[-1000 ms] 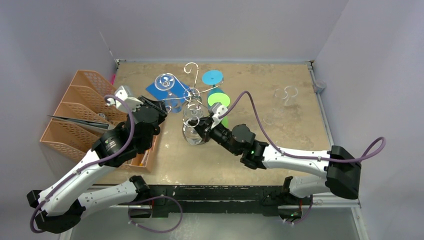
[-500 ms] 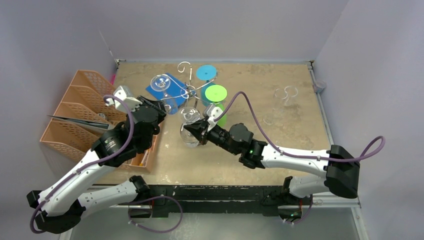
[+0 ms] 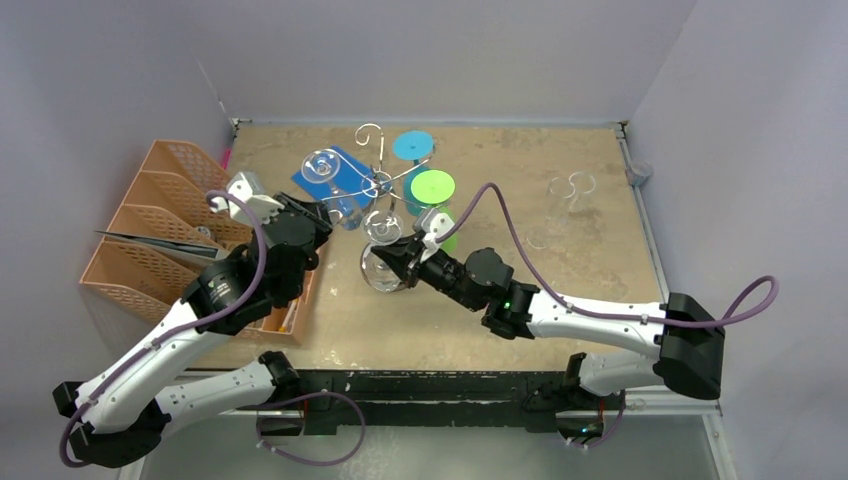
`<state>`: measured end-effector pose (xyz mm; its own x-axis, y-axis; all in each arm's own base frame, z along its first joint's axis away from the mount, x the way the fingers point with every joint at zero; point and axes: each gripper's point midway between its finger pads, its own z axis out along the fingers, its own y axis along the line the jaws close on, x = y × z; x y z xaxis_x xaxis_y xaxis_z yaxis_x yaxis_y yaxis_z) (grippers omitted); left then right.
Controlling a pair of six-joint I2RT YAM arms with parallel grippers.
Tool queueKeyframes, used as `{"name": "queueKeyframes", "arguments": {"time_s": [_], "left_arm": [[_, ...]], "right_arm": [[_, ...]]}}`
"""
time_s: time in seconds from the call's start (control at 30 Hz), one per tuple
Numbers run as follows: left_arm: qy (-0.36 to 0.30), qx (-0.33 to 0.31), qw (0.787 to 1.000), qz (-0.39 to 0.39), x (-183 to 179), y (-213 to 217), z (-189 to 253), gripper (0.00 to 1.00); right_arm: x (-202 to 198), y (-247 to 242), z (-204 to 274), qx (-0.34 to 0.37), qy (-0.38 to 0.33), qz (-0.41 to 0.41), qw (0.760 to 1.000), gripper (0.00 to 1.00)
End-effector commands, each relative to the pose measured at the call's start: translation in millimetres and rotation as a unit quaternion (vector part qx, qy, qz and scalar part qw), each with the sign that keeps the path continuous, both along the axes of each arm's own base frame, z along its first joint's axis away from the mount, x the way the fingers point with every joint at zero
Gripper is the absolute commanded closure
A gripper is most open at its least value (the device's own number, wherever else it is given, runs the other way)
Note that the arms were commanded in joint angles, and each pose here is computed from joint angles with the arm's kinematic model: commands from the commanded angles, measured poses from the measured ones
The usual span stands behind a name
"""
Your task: Place the wine glass upside down on the wine glass rack
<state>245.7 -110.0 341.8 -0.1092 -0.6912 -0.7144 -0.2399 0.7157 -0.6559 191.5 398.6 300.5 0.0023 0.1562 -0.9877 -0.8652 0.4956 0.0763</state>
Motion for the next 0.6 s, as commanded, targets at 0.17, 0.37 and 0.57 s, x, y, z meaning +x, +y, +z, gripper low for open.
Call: {"name": "queueKeyframes", "arguments": {"time_s": [0.17,0.37,0.57], "left_arm": [[-0.006,0.003,1.0,0.007,-6.4,11.2,5.0,0.88],[-0.005,0.002,1.0,0.004,-7.3,11.1,3.9,0.86],[-0.005,0.002,1.0,0.001,-7.7,10.6,3.8,0.85]], "right_arm": [[10.1,-19.3,34.6,0.064,-0.024,-0.052,0.996,1.0],[13.2,-26.2,33.7,0.069,-0.029,-0.068,0.995,1.0],[14.5,-31.5,38.5,0.078,-0.028,-0.077,0.994,1.0]]}}
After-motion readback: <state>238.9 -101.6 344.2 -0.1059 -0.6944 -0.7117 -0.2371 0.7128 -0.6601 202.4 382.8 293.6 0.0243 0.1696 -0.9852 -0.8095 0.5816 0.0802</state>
